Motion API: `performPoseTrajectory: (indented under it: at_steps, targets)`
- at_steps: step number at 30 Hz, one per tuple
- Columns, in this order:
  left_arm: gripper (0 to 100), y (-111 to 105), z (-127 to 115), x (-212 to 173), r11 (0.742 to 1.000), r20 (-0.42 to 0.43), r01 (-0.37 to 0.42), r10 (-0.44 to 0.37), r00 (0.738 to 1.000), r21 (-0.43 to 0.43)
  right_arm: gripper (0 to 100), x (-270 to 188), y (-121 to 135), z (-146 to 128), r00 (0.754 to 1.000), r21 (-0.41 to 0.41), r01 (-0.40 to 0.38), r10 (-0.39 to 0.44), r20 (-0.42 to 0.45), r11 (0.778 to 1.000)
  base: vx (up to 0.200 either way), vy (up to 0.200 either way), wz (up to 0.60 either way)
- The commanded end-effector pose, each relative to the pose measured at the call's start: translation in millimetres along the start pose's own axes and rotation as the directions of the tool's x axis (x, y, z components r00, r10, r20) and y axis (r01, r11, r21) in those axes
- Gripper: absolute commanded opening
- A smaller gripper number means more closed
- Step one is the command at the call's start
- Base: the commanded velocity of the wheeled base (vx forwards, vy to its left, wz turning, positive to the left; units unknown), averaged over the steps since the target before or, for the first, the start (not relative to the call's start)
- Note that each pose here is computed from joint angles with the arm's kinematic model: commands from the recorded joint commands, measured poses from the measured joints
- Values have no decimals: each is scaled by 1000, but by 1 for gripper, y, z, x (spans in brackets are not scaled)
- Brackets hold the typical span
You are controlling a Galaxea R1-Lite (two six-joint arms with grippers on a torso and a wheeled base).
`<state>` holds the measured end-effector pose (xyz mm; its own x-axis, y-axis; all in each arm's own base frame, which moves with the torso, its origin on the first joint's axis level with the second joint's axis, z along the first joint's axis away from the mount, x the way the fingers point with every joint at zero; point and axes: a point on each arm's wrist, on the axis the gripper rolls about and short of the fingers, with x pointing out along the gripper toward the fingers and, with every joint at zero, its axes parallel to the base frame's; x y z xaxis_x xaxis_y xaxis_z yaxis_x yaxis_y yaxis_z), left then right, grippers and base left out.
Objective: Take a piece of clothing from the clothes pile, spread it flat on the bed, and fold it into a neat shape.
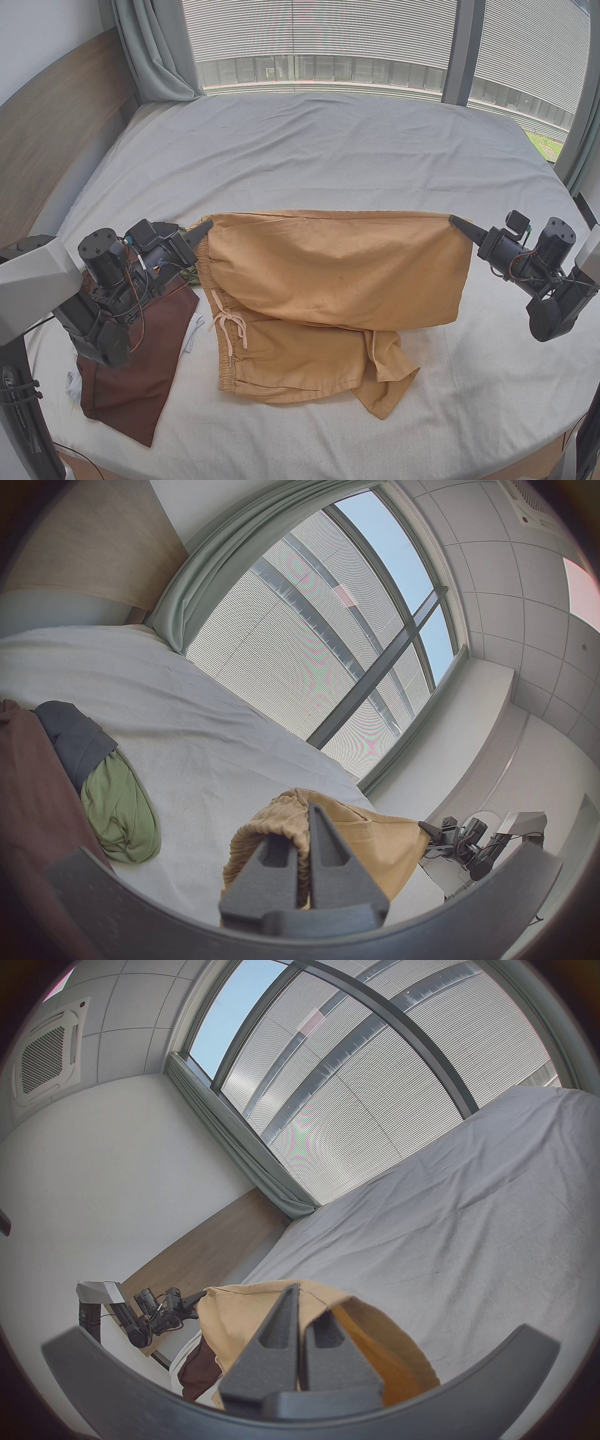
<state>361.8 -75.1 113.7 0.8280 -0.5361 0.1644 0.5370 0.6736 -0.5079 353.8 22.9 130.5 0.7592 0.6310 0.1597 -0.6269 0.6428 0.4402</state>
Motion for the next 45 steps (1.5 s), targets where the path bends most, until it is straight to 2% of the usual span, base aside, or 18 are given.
performPoseTrajectory:
  at_steps: [1,10,18,19,24,34,44,45]
  targets:
    - [0,7,-6,5,1000,-5,-7,7,1000,-5,0,9,-14,-8,1000,6,4,-4,-7,1000,0,0,0]
    - [0,21,-13,21,999,27,-35,35,999,-12,0,27,-34,-12,1000,-8,-7,7,9,1000,0,0,0]
    - [0,32,-20,32,996,44,-42,46,998,-83,0,44,-51,-14,999,1,-23,23,35,1000,0,0,0]
    - [0,38,-25,35,993,41,-49,53,998,-103,0,49,-57,-16,999,4,-28,27,41,1000,0,0,0]
    - [0,49,-25,47,993,82,-46,56,995,-113,0,59,-67,-18,998,19,-41,40,55,999,0,0,0]
    - [0,63,-32,60,993,106,-40,52,993,-112,0,80,-92,-27,997,9,-50,49,67,999,0,0,0]
    - [0,68,-31,67,991,135,-35,52,989,-127,0,86,-93,-23,994,-10,-67,68,84,998,0,0,0]
    - [100,70,-32,67,991,138,-38,56,989,-127,0,86,-93,-23,994,-9,-67,68,84,998,0,0,0]
